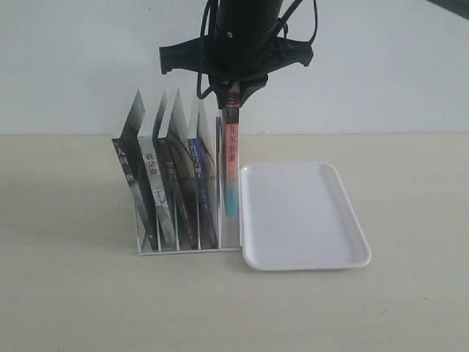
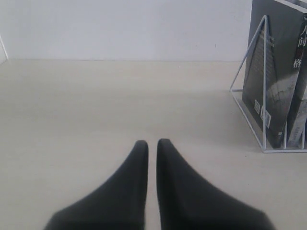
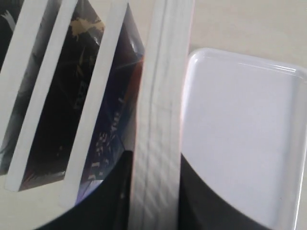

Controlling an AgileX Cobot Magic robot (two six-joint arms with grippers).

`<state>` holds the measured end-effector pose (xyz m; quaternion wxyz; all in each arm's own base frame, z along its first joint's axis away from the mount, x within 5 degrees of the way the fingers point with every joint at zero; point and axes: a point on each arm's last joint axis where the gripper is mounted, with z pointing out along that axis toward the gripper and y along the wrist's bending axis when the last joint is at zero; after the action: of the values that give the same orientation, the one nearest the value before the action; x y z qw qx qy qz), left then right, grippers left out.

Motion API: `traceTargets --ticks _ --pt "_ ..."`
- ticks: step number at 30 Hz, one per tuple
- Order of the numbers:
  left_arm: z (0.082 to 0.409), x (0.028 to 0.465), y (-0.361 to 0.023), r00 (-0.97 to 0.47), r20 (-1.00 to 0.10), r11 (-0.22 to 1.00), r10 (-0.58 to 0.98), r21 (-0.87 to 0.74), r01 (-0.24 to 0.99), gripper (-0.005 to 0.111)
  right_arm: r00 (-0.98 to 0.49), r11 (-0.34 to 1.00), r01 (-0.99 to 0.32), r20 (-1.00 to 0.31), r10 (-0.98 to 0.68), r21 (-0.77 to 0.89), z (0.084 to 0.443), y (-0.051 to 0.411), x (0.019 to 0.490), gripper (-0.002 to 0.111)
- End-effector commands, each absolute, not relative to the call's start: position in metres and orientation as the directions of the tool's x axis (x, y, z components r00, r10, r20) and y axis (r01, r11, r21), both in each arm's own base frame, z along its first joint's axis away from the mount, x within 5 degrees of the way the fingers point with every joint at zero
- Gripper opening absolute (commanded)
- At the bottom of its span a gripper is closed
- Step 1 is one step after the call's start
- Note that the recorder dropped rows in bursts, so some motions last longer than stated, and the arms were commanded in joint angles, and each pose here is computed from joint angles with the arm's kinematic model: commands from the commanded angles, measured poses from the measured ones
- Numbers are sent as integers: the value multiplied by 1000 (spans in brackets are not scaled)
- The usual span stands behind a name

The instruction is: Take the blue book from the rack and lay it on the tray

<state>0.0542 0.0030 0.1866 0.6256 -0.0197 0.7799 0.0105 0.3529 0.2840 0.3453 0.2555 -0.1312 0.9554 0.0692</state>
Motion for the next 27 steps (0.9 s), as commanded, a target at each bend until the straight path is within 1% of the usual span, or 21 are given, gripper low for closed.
traceTargets --ticks 1,22,27 --pt "186 54 3 -215 -977 999 -11 -3 -36 6 -806 950 -303 -554 -211 79 357 283 353 0" --pt "186 54 3 -215 -977 999 -11 -3 -36 6 -796 952 -302 -564 -222 51 358 281 354 0" --pt "186 54 3 -215 -977 999 -11 -3 -36 6 -801 951 -305 -551 -233 42 351 283 356 0"
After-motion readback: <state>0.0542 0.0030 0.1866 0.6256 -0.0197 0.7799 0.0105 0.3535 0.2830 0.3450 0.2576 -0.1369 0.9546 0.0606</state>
